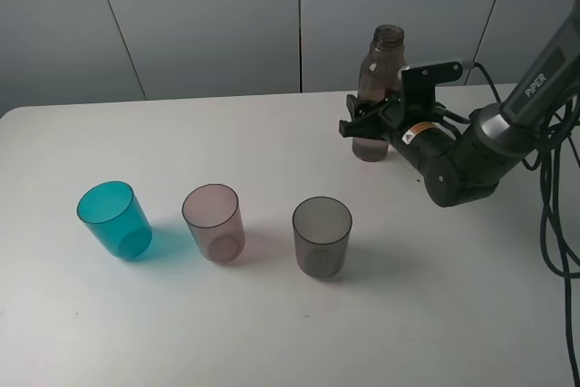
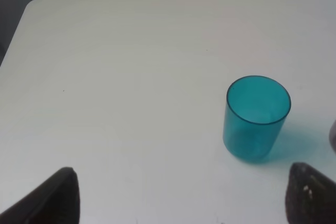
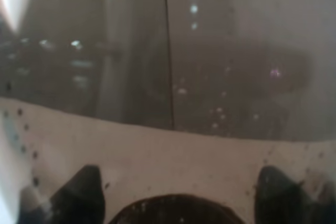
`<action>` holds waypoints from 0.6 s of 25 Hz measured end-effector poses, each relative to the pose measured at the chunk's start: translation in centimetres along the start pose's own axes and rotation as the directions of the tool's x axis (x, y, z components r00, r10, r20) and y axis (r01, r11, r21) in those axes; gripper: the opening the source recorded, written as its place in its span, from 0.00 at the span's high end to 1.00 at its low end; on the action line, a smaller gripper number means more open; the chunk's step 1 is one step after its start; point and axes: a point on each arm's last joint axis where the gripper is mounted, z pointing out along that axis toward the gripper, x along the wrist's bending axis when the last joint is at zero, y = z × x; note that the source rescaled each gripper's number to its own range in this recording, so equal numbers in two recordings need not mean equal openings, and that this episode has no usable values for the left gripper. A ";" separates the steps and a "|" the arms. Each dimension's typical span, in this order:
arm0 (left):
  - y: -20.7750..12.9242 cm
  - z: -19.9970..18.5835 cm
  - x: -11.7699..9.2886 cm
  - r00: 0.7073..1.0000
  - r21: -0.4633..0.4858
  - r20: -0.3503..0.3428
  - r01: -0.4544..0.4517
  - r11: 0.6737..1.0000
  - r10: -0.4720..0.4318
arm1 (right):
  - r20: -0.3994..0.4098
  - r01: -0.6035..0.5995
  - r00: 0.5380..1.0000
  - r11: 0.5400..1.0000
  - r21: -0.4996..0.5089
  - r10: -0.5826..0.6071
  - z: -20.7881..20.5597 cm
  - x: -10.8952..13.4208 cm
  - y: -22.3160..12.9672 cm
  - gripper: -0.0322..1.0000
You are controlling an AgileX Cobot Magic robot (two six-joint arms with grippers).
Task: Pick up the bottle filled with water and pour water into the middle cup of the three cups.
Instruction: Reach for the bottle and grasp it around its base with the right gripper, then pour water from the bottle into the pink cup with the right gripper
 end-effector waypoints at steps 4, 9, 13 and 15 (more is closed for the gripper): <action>0.0 0.0 0.0 1.000 0.000 0.000 0.002 1.000 -0.002 | -0.002 0.011 1.000 1.000 -0.002 -0.011 0.0 0.0 0.0 0.96; 0.0 0.0 0.0 1.000 0.000 0.000 0.002 1.000 -0.002 | -0.067 0.056 0.996 0.998 -0.002 -0.056 0.0 0.6 0.3 0.96; 0.0 0.0 0.0 1.000 0.000 0.000 0.002 1.000 -0.002 | -0.159 0.107 0.981 0.993 -0.047 -0.113 -0.2 1.6 1.9 0.97; 0.0 0.0 0.0 1.000 0.000 0.000 0.002 1.000 -0.002 | -0.185 0.119 0.974 0.990 -0.083 -0.132 -0.4 2.2 3.1 0.97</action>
